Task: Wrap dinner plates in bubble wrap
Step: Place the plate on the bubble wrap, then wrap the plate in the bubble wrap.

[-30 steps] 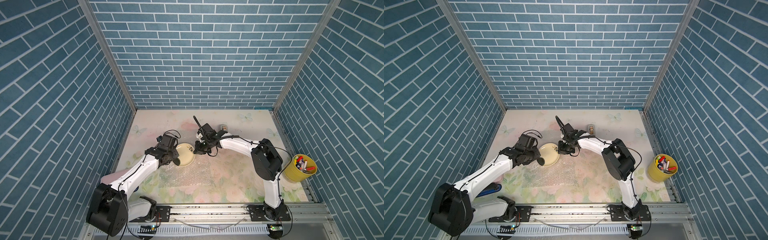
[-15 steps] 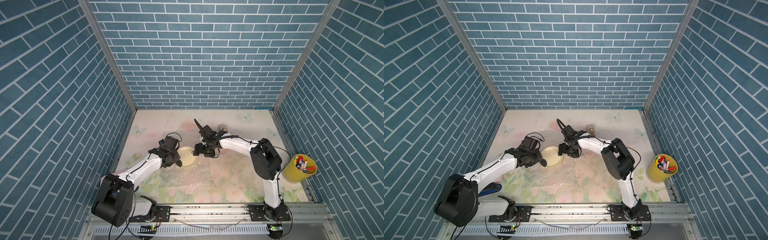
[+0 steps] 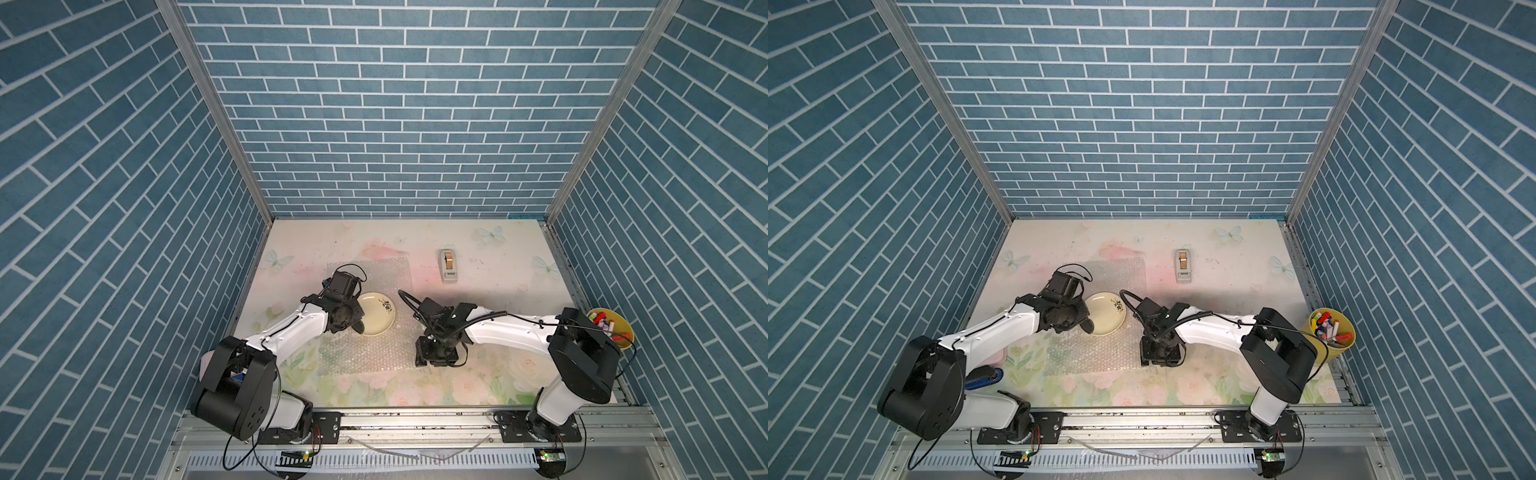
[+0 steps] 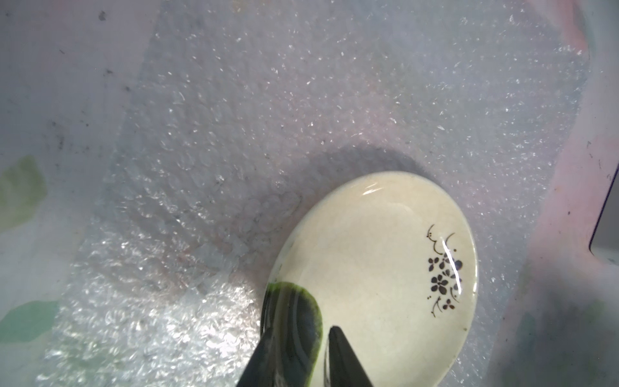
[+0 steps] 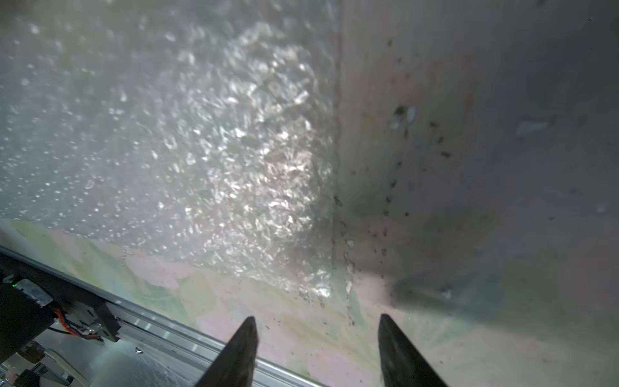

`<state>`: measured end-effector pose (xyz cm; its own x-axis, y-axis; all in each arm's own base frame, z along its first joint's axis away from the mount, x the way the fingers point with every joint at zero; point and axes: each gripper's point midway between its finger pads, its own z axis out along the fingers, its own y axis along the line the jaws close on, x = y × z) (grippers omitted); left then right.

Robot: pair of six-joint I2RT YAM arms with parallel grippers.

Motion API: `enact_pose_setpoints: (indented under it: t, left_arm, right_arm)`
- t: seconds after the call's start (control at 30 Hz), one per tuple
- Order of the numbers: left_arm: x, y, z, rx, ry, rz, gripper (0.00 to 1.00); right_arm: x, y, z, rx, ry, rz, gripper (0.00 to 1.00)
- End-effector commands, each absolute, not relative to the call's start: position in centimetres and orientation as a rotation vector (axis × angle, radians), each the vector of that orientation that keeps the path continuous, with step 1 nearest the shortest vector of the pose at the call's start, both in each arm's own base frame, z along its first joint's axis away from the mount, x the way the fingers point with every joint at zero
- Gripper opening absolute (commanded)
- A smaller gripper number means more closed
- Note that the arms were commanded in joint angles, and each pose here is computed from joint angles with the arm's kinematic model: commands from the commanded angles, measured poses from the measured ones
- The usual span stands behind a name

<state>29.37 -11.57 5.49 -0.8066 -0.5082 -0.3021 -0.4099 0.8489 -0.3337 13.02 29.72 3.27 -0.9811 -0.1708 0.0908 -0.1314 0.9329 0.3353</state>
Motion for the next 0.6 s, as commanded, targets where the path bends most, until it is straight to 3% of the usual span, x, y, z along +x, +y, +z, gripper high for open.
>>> enact_pose_setpoints:
  t: [0.0, 0.3, 0.47, 0.57]
  left_arm:
    - [30.0, -11.6, 6.1, -0.684, 2.624, -0.367, 0.29]
    - [29.4, -11.1, 5.3, -0.69, 2.634, -0.348, 0.29]
    - [29.3, -11.1, 5.3, -0.689, 2.636, -0.349, 0.29]
    - [29.3, -11.2, 5.5, -0.683, 2.633, -0.356, 0.29]
  right_arm:
    - [13.3, 31.0, 2.4, 0.12, -2.941, -0.568, 0.55]
    - [13.5, 31.3, 1.7, 0.081, -2.937, -0.59, 0.29]
    - [14.3, 31.1, 3.0, 0.097, -2.992, -0.597, 0.0]
    - [15.1, 30.8, 4.9, 0.127, -3.05, -0.592, 0.0]
